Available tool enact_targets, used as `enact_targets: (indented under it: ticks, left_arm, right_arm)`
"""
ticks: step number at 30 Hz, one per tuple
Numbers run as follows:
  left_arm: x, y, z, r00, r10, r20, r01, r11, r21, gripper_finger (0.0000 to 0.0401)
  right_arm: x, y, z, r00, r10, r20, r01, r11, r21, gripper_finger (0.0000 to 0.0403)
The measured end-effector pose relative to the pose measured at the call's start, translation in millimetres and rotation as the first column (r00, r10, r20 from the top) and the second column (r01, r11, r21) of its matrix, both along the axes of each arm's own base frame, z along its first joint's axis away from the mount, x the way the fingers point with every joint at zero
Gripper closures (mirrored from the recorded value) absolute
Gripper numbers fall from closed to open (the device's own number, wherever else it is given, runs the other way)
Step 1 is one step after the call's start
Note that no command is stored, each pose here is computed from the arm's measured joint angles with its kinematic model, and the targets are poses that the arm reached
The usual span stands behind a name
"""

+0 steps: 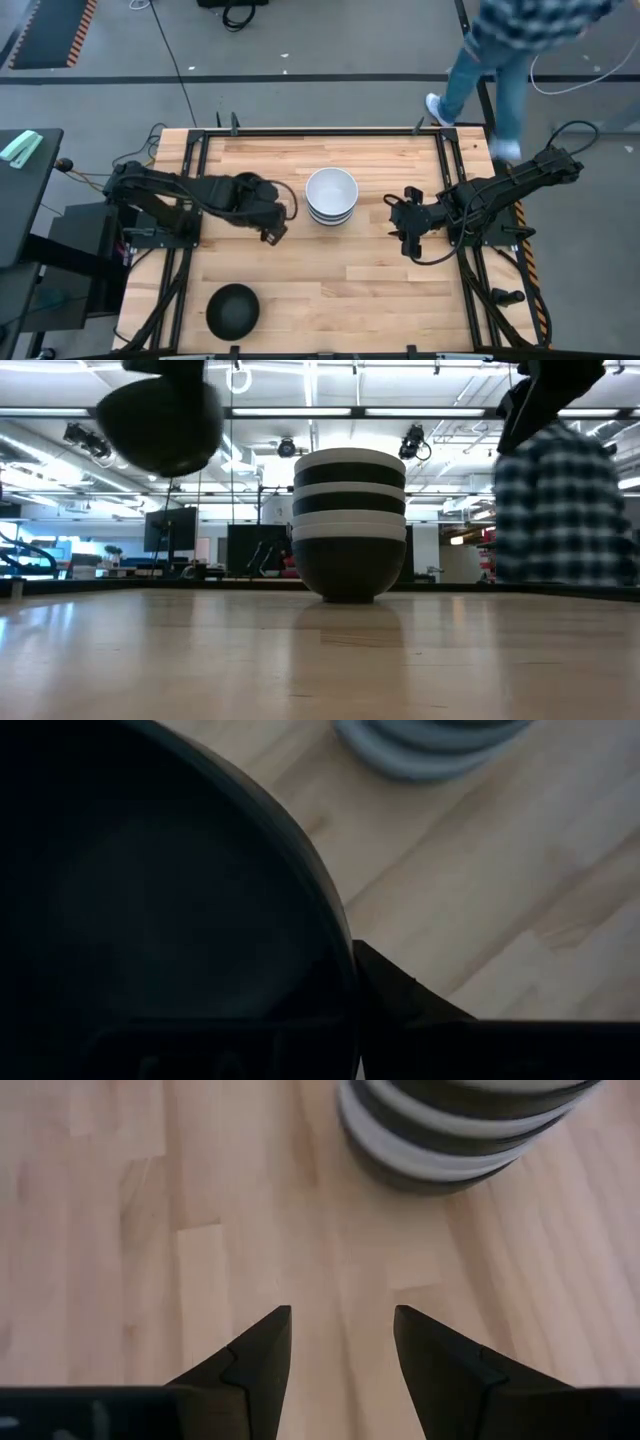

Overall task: Nest bowls inside each other
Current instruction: Stack the black bowl on top of the white bowls

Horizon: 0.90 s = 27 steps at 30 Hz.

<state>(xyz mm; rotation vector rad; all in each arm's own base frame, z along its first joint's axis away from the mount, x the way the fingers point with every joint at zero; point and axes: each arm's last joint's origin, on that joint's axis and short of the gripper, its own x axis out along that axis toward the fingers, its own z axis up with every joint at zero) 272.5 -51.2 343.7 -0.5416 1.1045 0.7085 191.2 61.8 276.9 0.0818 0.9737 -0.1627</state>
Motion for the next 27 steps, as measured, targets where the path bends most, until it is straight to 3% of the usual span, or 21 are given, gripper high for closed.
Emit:
enact_targets:
  ticks: [8,15,20,27]
  left_arm:
    - [29.2,9.2,25.2,0.993,-0.096,0.069,0.092,0.994,0.056,0.0391]
    - [60.5,13.2,31.9,0.980,-0.197,0.008,0.196,0.976,0.100,0.0391]
    - [71.8,21.7,37.5,0.984,-0.167,-0.067,0.174,0.978,0.115,0.0391]
    - [91.9,29.1,41.6,0.976,-0.212,-0.050,0.217,0.966,0.140,0.0391]
  right_arm:
    - [4.5,-31.6,-0.5,0.990,-0.139,-0.007,0.137,0.981,-0.139,0.0226]
    - [7.7,-82.1,0.1,0.961,-0.274,-0.026,0.266,0.950,-0.165,0.0302]
    - [7.7,-117.4,3.1,0.952,-0.305,0.009,0.304,0.943,-0.134,0.0390]
    - [8.1,-167.0,4.5,0.934,-0.336,0.122,0.338,0.941,0.002,0.0398]
